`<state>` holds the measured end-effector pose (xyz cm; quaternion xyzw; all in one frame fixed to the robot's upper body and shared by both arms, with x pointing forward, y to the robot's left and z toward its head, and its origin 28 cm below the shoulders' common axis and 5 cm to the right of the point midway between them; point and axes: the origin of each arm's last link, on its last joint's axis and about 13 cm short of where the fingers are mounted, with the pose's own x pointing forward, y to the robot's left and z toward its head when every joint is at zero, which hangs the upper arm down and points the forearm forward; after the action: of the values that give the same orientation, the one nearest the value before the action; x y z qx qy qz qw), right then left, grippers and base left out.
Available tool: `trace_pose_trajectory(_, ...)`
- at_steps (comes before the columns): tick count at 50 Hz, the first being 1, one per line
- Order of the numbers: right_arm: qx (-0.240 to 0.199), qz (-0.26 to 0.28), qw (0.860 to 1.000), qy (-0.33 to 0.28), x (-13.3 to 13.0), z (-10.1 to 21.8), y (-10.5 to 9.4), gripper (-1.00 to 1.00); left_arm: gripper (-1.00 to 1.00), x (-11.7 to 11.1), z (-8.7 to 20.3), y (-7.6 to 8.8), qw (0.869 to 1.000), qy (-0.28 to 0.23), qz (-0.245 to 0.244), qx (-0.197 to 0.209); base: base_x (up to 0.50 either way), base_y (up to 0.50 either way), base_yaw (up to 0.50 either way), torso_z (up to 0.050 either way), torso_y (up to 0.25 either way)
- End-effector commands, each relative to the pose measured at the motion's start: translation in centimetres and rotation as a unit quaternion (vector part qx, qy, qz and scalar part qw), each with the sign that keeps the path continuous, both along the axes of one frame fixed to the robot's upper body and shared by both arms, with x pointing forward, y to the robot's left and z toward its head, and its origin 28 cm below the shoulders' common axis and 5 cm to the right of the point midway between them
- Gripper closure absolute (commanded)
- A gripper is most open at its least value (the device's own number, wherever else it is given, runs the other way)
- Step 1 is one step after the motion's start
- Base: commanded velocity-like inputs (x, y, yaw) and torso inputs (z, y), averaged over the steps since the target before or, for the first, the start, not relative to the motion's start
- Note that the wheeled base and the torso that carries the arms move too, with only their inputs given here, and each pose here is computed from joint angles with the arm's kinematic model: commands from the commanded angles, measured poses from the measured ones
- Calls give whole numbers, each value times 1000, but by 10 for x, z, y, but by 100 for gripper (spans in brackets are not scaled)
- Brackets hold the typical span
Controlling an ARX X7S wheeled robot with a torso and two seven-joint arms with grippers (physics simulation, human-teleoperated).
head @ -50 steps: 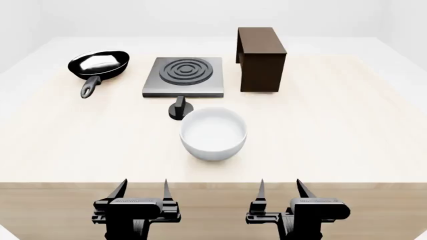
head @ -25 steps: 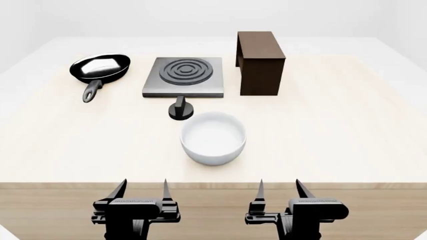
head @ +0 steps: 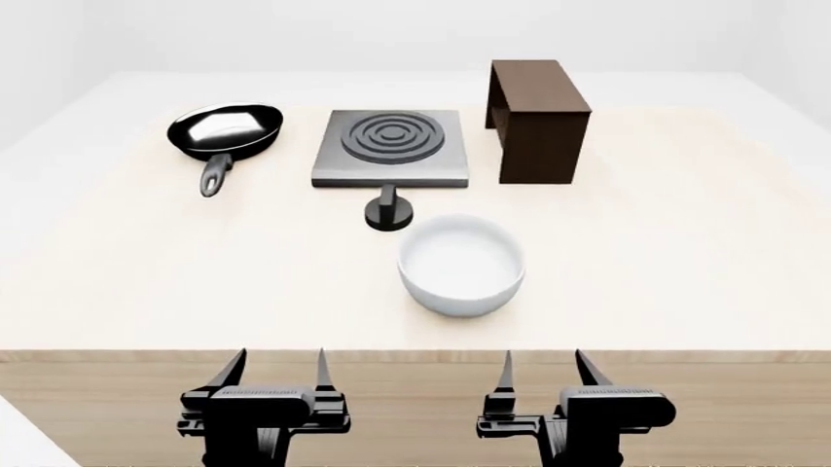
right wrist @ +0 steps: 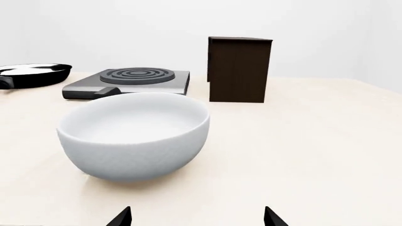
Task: Turn on the stove.
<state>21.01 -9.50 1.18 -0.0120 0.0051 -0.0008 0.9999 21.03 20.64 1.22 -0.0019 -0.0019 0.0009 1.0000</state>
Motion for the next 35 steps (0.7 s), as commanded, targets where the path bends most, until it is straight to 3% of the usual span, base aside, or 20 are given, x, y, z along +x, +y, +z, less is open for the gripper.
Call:
trace_pose_trajectory(1, 1, -1, 1000, 1, 0, 0, 1, -100, -100, 0, 0, 1, 1000, 0, 0, 1, -55, 488, 0, 0, 0)
trace_pose_trajectory(35, 3, -1, 1000, 5, 0, -3, 1, -100, -100, 0, -2, 1, 1000, 3, 3, 1, -60, 500, 0, 0, 0)
